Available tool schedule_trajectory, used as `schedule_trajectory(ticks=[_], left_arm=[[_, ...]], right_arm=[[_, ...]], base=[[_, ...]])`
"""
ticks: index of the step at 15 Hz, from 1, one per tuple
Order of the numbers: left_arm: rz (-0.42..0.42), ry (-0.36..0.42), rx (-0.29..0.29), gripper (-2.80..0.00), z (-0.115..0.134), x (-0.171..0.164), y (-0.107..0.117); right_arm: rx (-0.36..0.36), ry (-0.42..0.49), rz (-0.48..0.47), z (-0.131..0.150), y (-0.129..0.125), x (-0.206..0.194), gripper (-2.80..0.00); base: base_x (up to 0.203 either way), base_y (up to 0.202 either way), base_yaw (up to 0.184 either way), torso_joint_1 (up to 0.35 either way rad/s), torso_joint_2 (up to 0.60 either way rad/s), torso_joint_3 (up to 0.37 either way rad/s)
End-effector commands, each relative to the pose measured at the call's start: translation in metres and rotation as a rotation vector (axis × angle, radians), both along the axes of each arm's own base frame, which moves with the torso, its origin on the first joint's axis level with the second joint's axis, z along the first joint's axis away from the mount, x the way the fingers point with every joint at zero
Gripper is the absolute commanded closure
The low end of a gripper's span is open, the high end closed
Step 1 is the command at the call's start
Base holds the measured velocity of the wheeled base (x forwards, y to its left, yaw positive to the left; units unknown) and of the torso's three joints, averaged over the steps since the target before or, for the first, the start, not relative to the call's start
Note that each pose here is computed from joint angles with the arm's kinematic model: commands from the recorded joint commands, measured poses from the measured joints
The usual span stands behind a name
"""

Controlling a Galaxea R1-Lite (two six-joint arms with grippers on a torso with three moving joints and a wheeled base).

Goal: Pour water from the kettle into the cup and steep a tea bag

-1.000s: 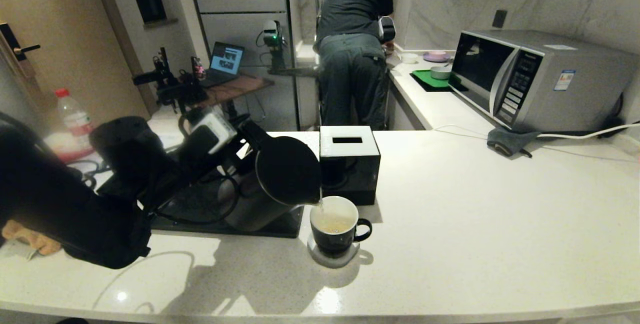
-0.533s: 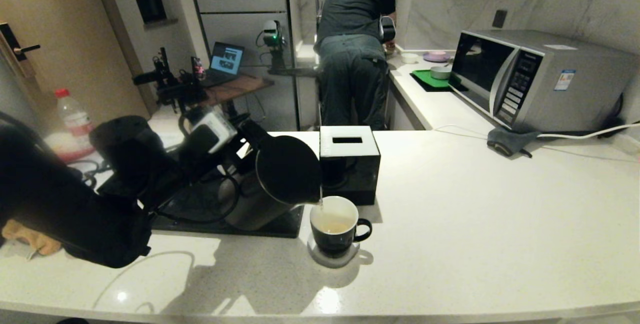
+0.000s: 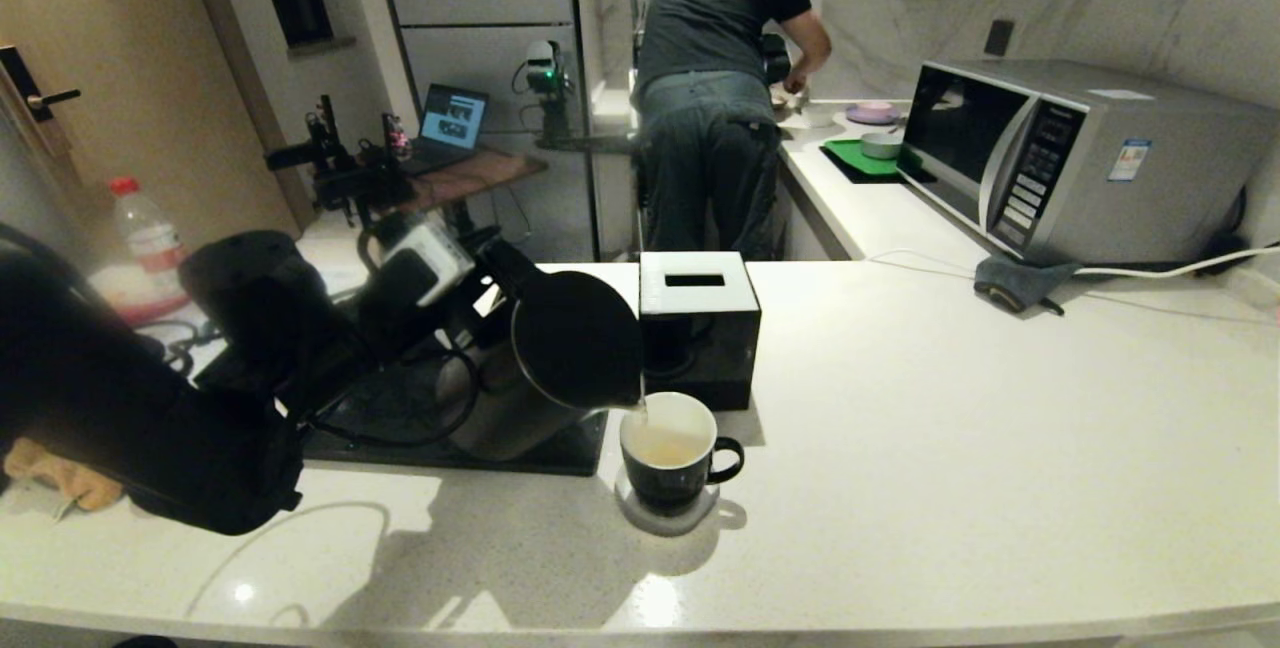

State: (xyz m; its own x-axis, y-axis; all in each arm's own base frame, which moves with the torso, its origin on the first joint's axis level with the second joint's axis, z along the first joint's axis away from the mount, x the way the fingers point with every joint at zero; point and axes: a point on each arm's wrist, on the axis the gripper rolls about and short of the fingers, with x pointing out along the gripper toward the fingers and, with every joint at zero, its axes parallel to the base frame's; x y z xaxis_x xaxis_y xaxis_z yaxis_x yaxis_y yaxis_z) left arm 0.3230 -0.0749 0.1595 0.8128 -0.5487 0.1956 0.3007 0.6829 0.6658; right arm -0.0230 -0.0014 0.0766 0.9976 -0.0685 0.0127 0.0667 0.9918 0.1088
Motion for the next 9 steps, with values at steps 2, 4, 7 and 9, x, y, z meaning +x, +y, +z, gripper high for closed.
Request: schedule_trajectory(ticks=[2,4,7,9], left_arm=[[-0.003,-0.014,0.013,0.00,0.0006,-0.0003,-0.0001],[-0.003,-0.013,0.013,0.00,0.0005,-0.0004,-0.0001],[-0.002,-0.014,0.012,0.00,0.0004,-0.0005,0.0000],[0.008,-0.013,0.008,0.00,0.0008,-0.0002,0.0001]], right_arm=[[0.001,0.000,-0.001,0.0001,0.0000,0.0001,0.00],[0.001,0.000,-0.001,0.0001,0.0000,0.0001,0.00],[0.001,0.000,-0.001,0.0001,0.0000,0.0001,0.00],[0.001,0.000,0.001,0.0001,0.0000,0.0001,0.00]], base=[[0.000,0.000,0.000,0.000,0.00,0.000],[0.000,0.000,0.000,0.000,0.00,0.000],[0.000,0.000,0.000,0.000,0.00,0.000],[0.000,0.000,0.000,0.000,0.00,0.000]])
